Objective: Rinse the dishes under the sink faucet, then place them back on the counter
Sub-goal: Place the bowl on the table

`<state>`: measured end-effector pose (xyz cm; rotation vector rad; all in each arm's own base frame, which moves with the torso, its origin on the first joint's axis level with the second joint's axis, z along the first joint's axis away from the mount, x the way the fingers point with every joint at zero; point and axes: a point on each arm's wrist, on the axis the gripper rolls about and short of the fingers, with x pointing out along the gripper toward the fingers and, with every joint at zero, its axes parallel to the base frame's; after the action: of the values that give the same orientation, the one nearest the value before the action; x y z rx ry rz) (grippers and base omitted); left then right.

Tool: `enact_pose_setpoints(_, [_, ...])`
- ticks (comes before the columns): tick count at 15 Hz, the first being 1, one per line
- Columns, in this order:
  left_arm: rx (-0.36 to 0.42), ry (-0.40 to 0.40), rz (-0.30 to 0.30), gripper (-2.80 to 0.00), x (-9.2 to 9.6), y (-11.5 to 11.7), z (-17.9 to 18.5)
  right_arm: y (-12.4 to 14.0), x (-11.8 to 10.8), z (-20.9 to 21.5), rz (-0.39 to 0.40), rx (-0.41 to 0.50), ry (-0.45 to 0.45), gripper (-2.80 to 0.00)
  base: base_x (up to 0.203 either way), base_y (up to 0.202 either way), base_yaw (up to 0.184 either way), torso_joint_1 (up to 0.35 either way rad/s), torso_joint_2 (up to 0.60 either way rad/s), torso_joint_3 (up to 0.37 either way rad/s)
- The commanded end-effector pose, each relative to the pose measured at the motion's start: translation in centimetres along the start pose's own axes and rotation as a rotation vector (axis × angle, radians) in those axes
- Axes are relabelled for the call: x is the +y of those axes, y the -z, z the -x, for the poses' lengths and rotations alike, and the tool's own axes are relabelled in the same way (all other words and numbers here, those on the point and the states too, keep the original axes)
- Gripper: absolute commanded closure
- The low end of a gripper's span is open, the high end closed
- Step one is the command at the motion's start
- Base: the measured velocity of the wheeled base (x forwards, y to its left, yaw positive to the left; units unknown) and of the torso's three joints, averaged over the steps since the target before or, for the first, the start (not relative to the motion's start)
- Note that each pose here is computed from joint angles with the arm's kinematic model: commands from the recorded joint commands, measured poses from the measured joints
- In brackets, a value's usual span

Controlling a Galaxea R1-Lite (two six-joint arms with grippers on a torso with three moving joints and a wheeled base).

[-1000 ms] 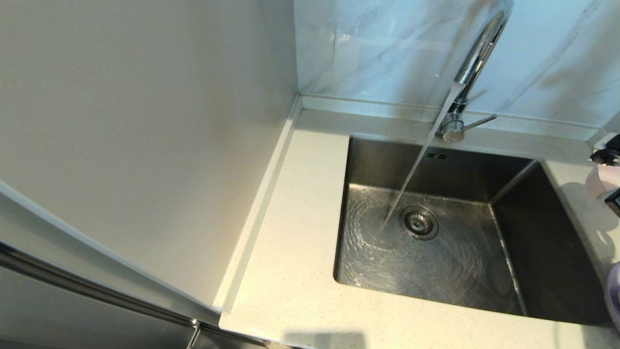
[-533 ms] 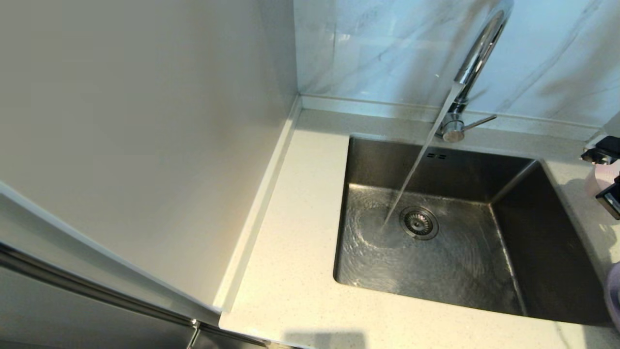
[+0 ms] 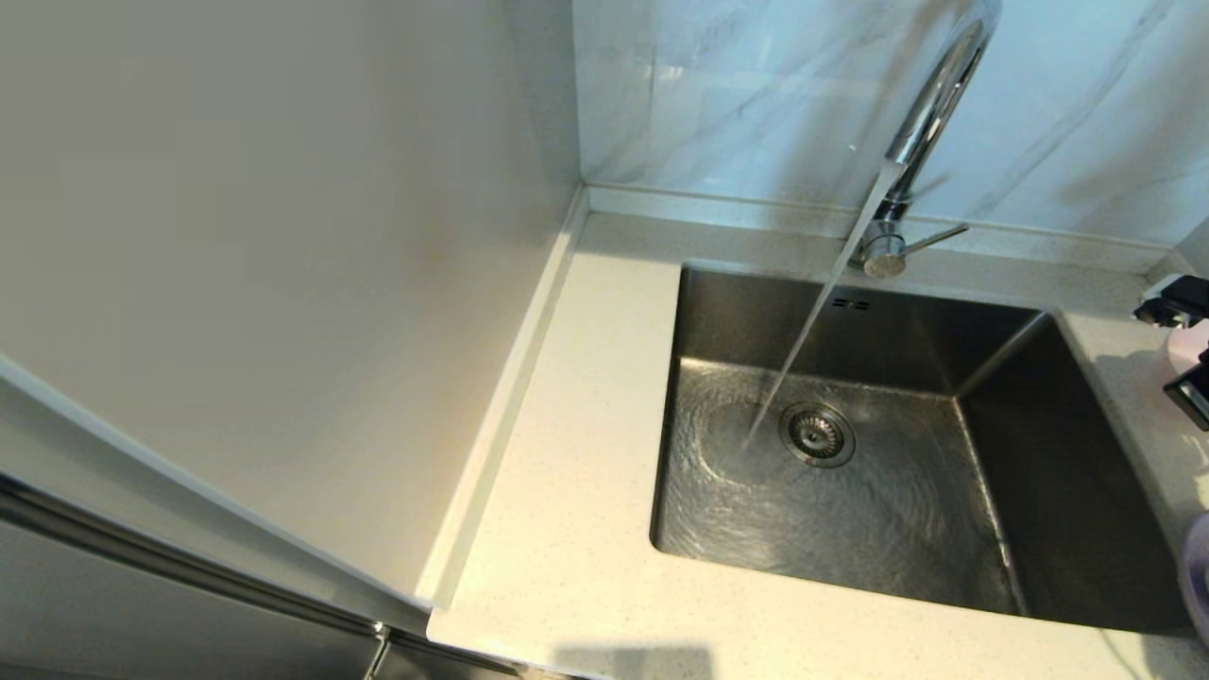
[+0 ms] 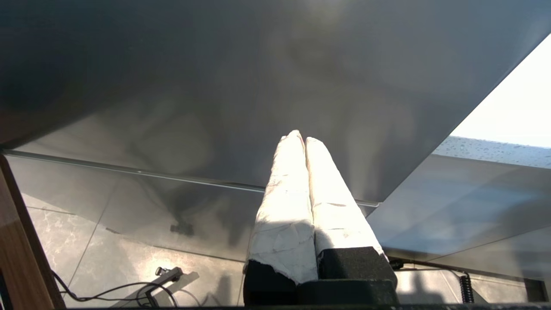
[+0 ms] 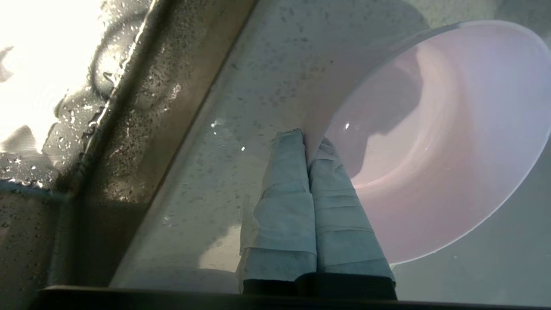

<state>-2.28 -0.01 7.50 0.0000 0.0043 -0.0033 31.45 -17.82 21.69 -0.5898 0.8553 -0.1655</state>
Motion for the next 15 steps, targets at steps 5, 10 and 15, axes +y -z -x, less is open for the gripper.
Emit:
enact_pose_setpoints(5, [0.000, 0.001, 0.000, 0.00, 0.0, 0.0, 0.0, 0.3, -0.1, -0.2, 0.001, 0.013, 0.000, -2.80, 0.000, 0.000, 0.000, 0.000, 0.00, 0.000])
enact_pose_setpoints(10, [0.000, 0.000, 0.000, 0.00, 0.0, 0.0, 0.0, -0.2, -0.7, 1.0, -0.002, -0.018, 0.027, -2.80, 0.000, 0.000, 0.000, 0.000, 0.00, 0.000])
enact_pose_setpoints(15, [0.000, 0.001, 0.000, 0.00, 0.0, 0.0, 0.0, 0.0, -0.4, 4.0, -0.018, -0.008, 0.004, -2.80, 0.000, 0.000, 0.000, 0.000, 0.00, 0.000])
